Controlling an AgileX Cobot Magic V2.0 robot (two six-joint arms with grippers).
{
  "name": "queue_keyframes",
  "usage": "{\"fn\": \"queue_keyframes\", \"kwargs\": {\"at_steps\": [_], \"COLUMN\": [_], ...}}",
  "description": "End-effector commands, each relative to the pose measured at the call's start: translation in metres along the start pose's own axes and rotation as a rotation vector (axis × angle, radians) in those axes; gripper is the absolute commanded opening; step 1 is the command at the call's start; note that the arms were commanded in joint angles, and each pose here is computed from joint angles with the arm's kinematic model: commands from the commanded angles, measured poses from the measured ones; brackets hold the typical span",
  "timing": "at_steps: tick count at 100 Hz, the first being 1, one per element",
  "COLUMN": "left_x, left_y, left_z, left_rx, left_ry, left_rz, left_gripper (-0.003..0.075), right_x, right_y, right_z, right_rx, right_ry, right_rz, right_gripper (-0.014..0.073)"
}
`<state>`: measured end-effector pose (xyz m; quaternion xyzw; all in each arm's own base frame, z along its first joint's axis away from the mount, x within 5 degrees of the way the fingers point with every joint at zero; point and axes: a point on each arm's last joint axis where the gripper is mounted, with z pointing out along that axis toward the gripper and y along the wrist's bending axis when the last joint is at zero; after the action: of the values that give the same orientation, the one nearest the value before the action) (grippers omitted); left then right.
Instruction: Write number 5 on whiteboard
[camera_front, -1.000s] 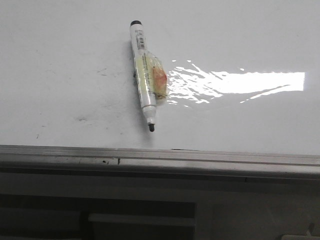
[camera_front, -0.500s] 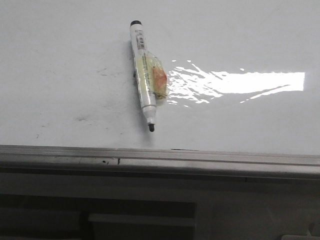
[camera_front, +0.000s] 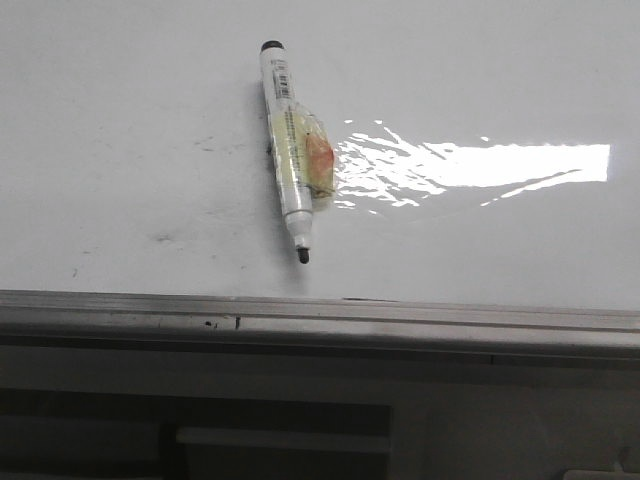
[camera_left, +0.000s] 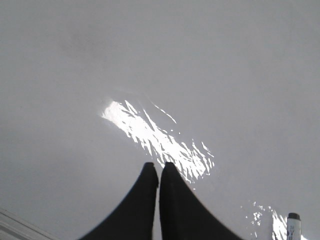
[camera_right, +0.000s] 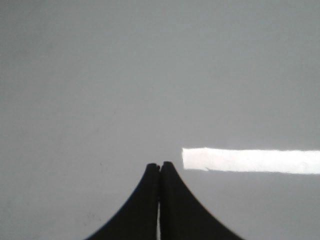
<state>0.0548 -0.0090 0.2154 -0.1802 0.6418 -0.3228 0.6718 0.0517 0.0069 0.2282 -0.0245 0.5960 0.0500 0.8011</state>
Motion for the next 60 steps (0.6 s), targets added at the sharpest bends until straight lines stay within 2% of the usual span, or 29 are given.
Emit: {"fn": "queue_keyframes", "kwargs": {"at_steps": [1, 9, 18, 30, 43, 49, 56, 60], "left_x": [-0.002, -0.007, -0.018, -0.035, -0.053, -0.057, -0.057, -0.054], "left_y": [0.004, -0.003, -0.020, -0.045, -0.067, -0.073, -0.081, -0.085], "left_z": [-0.002, -0.003, -0.002, 0.009, 0.039, 0.054, 0.072, 0.081], "left_rx": [-0.004, 0.020, 0.051, 0.028, -0.022, -0.023, 0.013, 0.044], "left_ry": [-0.068, -0.064, -0.006, 0.186, 0.376, 0.449, 0.530, 0.575], "left_rz": [-0.059, -0.035, 0.124, 0.351, 0.426, 0.459, 0.496, 0.491], "left_gripper": [-0.0020, -0.0020, -0.0020, -0.0020, 0.0000, 0.0067, 0.0221, 0.0330], "right_x": [-0.008, -0.018, -0.037, -0.057, -0.073, -0.079, -0.088, -0.093], "right_y": [-0.001, -0.003, -0.003, -0.003, -0.004, -0.004, -0.003, -0.002], "right_z": [-0.002, -0.001, 0.001, 0.008, 0.020, 0.028, 0.035, 0.038], "right_rx": [0.011, 0.028, 0.036, 0.061, 0.080, 0.076, 0.063, 0.052], "right_ry": [-0.097, -0.099, -0.073, 0.066, 0.197, 0.253, 0.297, 0.320], "right_rz": [0.108, 0.172, 0.180, 0.177, 0.152, 0.111, 0.081, 0.075], "right_gripper": [-0.0063, -0.0063, -0.0063, -0.0063, -0.0061, -0.0048, 0.0013, 0.0082]}}
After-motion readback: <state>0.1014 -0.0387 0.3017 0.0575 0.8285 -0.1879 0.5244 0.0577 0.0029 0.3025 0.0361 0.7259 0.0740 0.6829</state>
